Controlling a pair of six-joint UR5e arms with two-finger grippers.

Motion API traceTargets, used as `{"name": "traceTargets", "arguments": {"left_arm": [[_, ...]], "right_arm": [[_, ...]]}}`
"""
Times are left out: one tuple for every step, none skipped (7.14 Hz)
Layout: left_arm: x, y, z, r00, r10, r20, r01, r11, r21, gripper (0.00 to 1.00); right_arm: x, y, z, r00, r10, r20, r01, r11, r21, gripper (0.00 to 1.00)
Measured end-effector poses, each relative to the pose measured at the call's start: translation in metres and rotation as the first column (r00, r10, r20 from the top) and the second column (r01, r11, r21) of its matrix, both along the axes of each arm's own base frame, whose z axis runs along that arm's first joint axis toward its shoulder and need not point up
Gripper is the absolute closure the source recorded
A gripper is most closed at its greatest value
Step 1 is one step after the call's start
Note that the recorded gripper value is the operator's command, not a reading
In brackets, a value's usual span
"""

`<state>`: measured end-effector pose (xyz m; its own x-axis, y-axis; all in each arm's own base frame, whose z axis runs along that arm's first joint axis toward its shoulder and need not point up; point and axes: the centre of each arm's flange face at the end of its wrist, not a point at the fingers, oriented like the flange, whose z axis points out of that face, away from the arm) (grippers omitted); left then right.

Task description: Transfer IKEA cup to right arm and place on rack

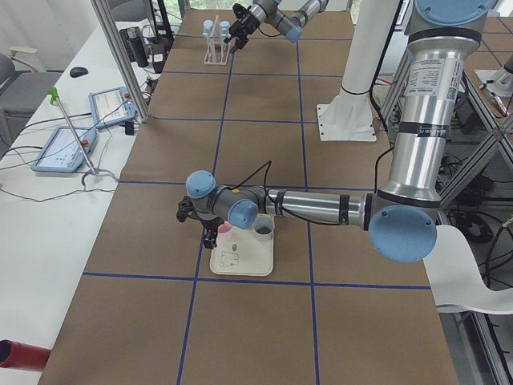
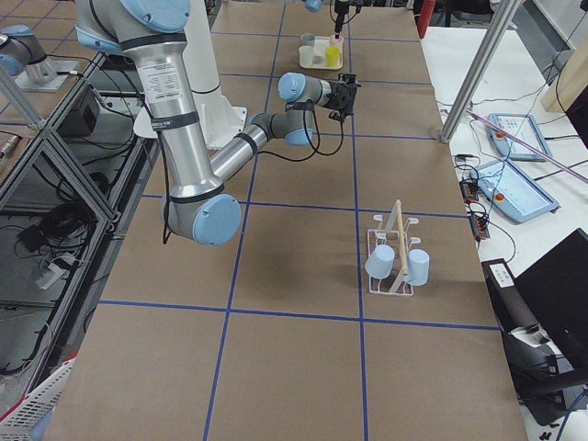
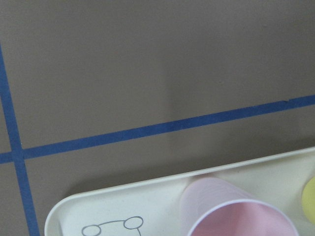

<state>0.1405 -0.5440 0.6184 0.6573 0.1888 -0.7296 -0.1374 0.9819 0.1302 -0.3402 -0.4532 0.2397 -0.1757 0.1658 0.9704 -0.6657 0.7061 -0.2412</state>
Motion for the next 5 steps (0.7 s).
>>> {"name": "traceTargets", "arguments": {"left_arm": [[0.001, 0.0, 0.001, 1.0, 0.002, 0.001, -0.002, 1.0, -0.002, 0.99], [0.003, 0.0, 0.0, 1.0, 0.004, 0.0, -0.004, 1.0, -0.003, 1.0], [0.005, 0.0, -0.003, 1.0, 0.007, -0.004, -0.007, 1.0, -0.001, 1.0], [0.005, 0.001, -0.009, 1.0, 0.007, -0.01, -0.007, 1.0, 0.004, 1.0], [0.002, 0.001, -0.019, 1.0, 0.004, -0.018, -0.004, 1.0, 0.002, 1.0]], "right_arm": [[0.0, 0.0, 0.0, 1.0, 0.0, 0.0, 0.0, 1.0, 0.0, 0.0], [0.0, 0.0, 0.0, 1.0, 0.0, -0.001, 0.0, 1.0, -0.001, 0.0], [0.0, 0.0, 0.001, 1.0, 0.0, -0.001, 0.0, 1.0, -0.001, 0.0], [0.0, 0.0, 0.001, 1.0, 0.001, -0.001, -0.001, 1.0, -0.001, 0.0], [0.0, -0.001, 0.001, 1.0, 0.001, -0.001, -0.001, 1.0, -0.001, 0.0]]}}
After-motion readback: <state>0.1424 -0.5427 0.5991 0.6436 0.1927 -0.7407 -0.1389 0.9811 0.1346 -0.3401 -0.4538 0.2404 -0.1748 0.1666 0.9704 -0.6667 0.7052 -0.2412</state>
